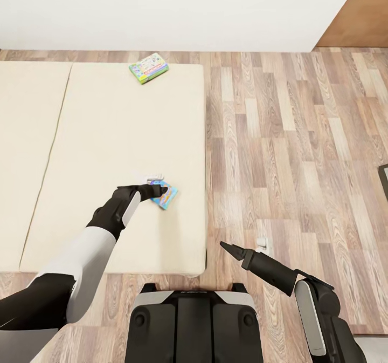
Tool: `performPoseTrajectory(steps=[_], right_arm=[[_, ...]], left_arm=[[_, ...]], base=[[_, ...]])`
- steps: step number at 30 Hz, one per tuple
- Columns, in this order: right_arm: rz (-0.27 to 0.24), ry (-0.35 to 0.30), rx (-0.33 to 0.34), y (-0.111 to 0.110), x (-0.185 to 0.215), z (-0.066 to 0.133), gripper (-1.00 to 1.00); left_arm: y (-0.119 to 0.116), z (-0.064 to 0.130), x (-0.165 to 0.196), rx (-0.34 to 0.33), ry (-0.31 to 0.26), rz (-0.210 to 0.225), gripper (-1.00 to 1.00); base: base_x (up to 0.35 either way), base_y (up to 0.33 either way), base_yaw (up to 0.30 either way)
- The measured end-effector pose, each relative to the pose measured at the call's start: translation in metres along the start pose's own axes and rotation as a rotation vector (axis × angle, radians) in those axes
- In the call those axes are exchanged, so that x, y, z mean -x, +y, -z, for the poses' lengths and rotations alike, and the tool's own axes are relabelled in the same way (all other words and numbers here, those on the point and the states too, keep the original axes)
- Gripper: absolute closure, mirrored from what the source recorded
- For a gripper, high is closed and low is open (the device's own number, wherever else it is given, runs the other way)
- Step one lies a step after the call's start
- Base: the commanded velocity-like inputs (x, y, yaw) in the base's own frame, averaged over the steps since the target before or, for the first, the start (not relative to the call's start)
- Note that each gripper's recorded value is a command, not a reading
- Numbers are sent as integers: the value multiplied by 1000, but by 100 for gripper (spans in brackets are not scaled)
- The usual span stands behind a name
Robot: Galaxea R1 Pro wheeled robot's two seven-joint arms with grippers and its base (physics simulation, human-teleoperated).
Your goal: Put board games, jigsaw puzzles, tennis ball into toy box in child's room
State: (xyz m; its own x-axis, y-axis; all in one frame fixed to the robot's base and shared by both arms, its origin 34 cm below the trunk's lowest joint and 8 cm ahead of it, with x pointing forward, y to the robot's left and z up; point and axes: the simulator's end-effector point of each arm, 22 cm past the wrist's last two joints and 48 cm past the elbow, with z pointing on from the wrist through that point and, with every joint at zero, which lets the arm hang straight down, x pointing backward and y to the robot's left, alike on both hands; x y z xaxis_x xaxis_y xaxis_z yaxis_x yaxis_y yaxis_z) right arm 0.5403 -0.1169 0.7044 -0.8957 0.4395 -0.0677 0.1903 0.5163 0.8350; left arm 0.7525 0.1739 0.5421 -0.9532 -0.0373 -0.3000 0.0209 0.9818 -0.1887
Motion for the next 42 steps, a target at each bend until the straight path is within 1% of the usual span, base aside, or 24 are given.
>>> performPoseTrajectory(steps=[3,8,10,27,42], right_arm=[[-2,2,-3,-2,-1,0,-100],[-5,3,-5,-3,-2,-1,-100],[-6,4,-6,-4,-2,-1,-100],[-6,4,-6,-4,-2,-1,-100],[-6,5,-6,-4,-2,-1,-100]], left_arm=[[3,-1,1,15,-5,12,-100],[6,-2,2,30,-8,13,-100],[12,-8,-21,47,42,7,-100],[12,-7,-17,49,36,5,-100],[8,-7,-20,38,46,9,-100]], base=[[0,0,0],[0,0,0],[0,0,0],[0,0,0],[0,0,0]])
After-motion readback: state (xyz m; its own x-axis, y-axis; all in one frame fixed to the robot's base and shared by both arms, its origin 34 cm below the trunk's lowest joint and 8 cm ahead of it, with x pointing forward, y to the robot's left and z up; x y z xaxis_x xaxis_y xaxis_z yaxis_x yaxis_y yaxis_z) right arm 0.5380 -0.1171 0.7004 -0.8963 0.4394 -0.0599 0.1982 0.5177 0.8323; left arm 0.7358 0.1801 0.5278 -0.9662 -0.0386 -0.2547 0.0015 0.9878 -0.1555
